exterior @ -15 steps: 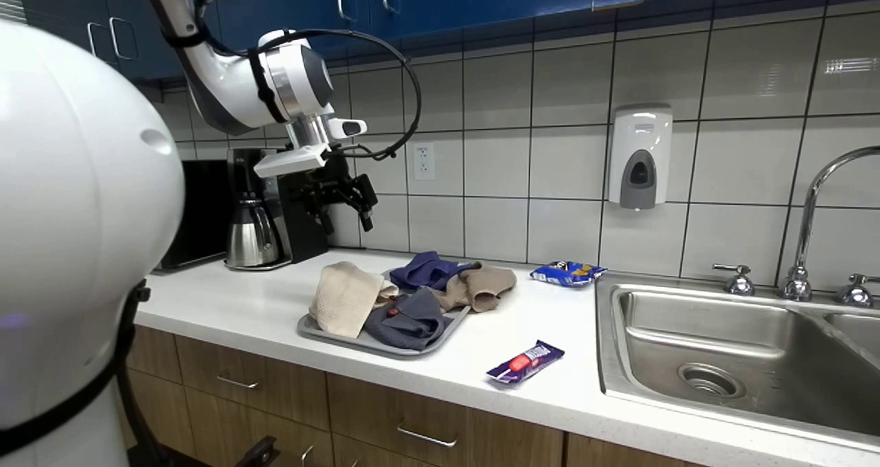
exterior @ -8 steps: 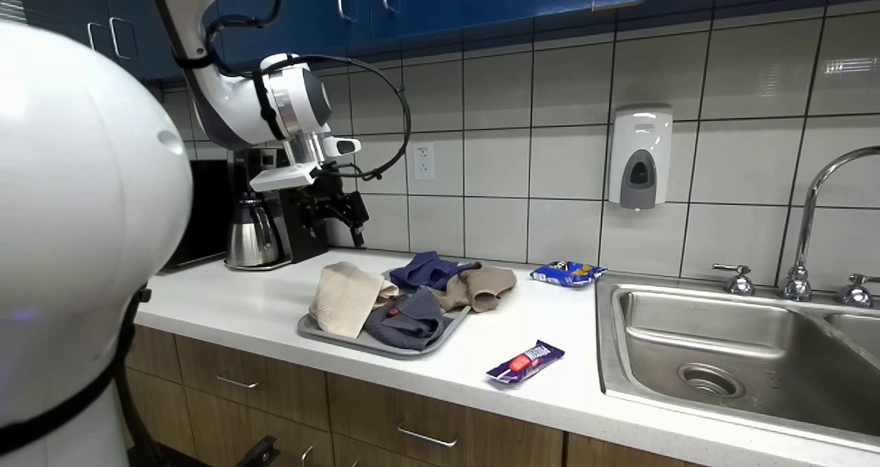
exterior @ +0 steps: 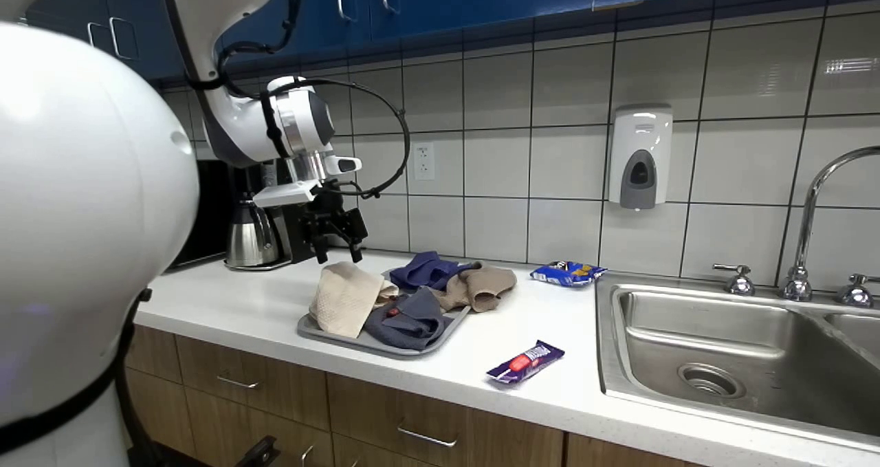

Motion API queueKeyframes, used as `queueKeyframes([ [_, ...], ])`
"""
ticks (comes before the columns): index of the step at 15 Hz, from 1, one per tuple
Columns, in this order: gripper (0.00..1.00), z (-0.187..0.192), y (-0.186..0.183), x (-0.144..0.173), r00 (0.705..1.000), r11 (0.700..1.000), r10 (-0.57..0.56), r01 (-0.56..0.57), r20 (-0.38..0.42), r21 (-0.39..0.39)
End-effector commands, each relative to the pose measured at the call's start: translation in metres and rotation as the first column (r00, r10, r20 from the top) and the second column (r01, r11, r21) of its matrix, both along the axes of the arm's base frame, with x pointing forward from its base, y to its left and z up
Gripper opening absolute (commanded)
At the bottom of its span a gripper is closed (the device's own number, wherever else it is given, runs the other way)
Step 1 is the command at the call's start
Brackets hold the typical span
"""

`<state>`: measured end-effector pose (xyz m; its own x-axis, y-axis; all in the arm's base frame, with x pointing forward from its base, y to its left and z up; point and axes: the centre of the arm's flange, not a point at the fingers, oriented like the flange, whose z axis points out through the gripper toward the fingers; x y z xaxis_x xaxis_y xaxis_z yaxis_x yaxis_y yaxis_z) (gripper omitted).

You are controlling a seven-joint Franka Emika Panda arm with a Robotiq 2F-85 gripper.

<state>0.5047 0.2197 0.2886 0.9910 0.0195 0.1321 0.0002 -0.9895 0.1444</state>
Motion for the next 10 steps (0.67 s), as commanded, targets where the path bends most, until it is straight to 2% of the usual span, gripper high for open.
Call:
queueKeyframes([
  [1, 1.0, -0.005, 0.011, 0.01, 1.0, 1.0, -0.013, 0.013, -0.021, -0.007],
  [10, 1.0, -0.033, 0.014, 0.016, 0.997, 1.0, -0.023, 0.022, -0.068, -0.006],
])
